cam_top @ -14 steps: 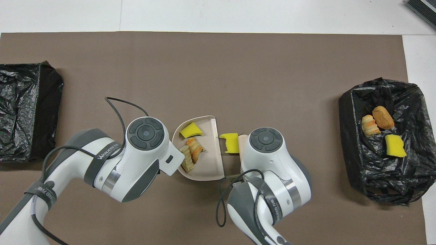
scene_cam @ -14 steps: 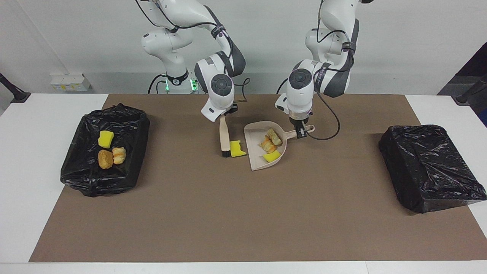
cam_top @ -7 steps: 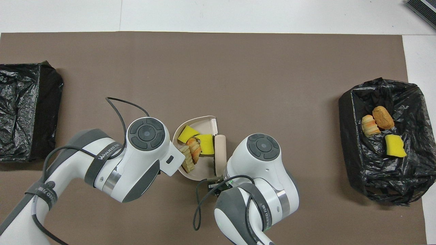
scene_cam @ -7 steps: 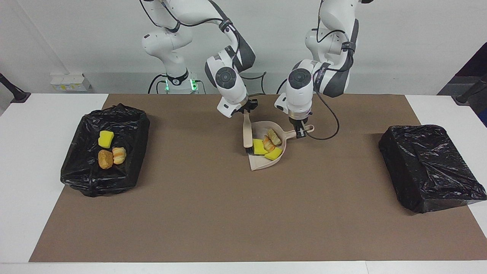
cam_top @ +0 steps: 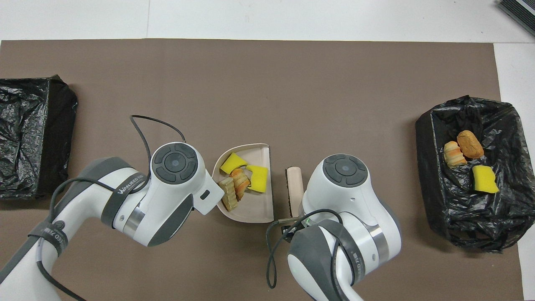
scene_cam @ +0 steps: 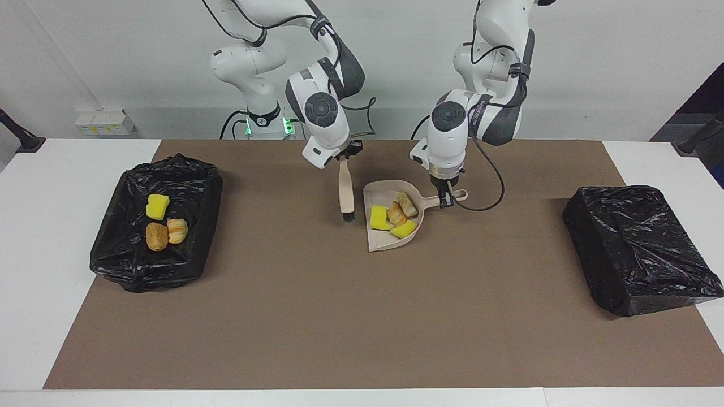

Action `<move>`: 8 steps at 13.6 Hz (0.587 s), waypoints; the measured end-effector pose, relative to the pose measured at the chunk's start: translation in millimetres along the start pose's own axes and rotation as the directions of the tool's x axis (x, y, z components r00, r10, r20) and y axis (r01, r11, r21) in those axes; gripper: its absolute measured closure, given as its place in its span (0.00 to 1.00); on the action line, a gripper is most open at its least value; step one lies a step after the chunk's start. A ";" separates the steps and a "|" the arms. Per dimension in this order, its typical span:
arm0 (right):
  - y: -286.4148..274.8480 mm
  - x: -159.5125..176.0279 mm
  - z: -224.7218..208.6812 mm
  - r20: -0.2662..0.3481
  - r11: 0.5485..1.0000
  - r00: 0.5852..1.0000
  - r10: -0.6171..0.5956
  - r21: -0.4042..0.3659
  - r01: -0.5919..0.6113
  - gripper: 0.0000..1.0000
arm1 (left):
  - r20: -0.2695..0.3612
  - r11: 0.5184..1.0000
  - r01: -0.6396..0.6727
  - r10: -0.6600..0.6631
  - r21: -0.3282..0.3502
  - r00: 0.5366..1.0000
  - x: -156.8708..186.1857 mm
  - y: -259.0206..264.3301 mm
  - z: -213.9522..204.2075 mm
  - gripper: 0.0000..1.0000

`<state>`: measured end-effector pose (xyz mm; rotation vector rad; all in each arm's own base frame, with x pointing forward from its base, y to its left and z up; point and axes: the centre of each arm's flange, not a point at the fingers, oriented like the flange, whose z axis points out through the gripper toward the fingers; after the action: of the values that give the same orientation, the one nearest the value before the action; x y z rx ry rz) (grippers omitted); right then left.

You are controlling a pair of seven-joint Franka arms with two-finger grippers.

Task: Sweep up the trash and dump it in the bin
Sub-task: 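Sweep the remaining pieces into the dustpan with the right gripper's brush, then tip the dustpan into the black bin with the left gripper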

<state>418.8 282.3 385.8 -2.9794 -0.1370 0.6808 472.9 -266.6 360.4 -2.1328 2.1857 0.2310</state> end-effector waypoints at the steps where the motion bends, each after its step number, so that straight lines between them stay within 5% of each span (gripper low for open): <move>1: 4.5 -3.6 -9.6 -0.007 1.000 1.000 -0.004 -0.020 0.004 0.74 | -0.003 1.000 -0.023 0.023 0.003 1.000 -4.3 -3.0 0.0 0.67; 8: -0.1 -15.8 -35.7 -0.072 0.999 0.997 0.026 -0.024 -0.028 0.74 | -0.075 0.996 -0.083 0.087 0.045 0.993 -87.0 -42.4 -28.9 0.67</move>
<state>420.2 278.5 424.7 -3.0305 -0.1013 0.5779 519.1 -186.3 400.7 -2.0624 2.3046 0.1095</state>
